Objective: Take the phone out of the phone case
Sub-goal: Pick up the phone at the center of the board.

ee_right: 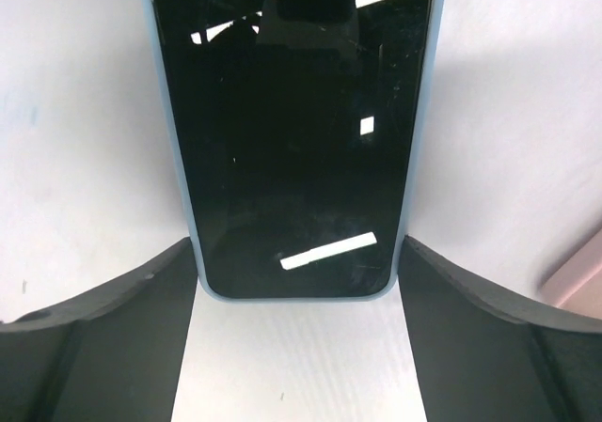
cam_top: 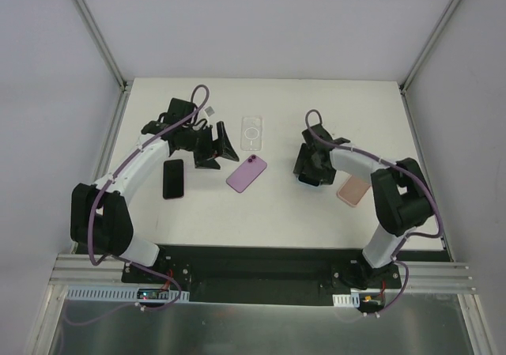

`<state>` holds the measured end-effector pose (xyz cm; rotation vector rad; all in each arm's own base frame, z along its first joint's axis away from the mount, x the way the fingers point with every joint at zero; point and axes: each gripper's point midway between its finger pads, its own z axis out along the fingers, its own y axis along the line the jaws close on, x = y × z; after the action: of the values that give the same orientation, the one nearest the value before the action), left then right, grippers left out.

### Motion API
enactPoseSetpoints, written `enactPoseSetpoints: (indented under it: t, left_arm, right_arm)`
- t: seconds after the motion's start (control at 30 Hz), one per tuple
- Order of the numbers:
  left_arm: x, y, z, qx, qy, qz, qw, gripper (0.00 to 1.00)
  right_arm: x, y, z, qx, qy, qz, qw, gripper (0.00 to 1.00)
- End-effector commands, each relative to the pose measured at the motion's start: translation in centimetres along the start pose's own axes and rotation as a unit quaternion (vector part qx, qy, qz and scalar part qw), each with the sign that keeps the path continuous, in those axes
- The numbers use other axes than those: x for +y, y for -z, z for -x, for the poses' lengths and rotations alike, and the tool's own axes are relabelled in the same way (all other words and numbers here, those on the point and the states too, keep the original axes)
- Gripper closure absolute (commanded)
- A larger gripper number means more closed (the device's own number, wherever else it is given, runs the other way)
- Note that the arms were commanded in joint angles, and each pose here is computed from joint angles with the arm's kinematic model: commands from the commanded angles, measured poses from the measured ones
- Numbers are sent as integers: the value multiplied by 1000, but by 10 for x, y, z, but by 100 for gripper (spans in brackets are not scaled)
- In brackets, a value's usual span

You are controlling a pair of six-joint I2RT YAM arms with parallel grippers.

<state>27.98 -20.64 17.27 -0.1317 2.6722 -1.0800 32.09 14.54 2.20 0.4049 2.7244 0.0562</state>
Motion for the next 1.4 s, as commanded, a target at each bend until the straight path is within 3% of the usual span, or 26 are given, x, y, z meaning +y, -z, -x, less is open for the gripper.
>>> enactPoseSetpoints:
  t: [0.0, 0.4, 0.87, 1.0, 1.1, 1.13, 1.2, 1.23, 1.27, 1.33, 1.37]
  left_arm:
    - [-22, -18, -2, 24, 27, -70, 997, 22]
    - [-44, -98, -24, 135, 48, -104, 984, 22]
    - [-30, -159, -53, 201, 74, -70, 974, 21]
    - [-37, -167, -55, 207, 70, -79, 973, 25]
    - [-43, -170, -55, 210, 67, -85, 972, 41]
    - [-44, -171, -55, 210, 66, -87, 972, 53]
    - [-46, -172, -56, 214, 68, -90, 970, 65]
    - [-48, -172, -55, 212, 67, -94, 970, 74]
    - [-49, -171, -55, 212, 68, -96, 970, 89]
    - [-50, -170, -56, 214, 71, -98, 969, 100]
    - [-51, -170, -56, 214, 70, -101, 969, 100]
  right_arm:
    - [37, 34, -74, 88, 10, 103, 991, 67]
    - [79, 82, -100, 58, 42, 246, 967, 69]
    - [94, 104, -111, 70, 70, 304, 947, 70]
    - [93, 104, -112, 71, 69, 303, 948, 70]
    - [92, 104, -114, 75, 71, 302, 948, 69]
    - [91, 103, -115, 76, 71, 301, 948, 69]
    - [91, 103, -116, 77, 73, 301, 948, 69]
    - [91, 104, -115, 75, 76, 303, 947, 67]
    - [89, 103, -116, 76, 76, 301, 948, 66]
    - [88, 102, -117, 77, 80, 297, 949, 57]
    - [87, 103, -116, 76, 83, 296, 949, 50]
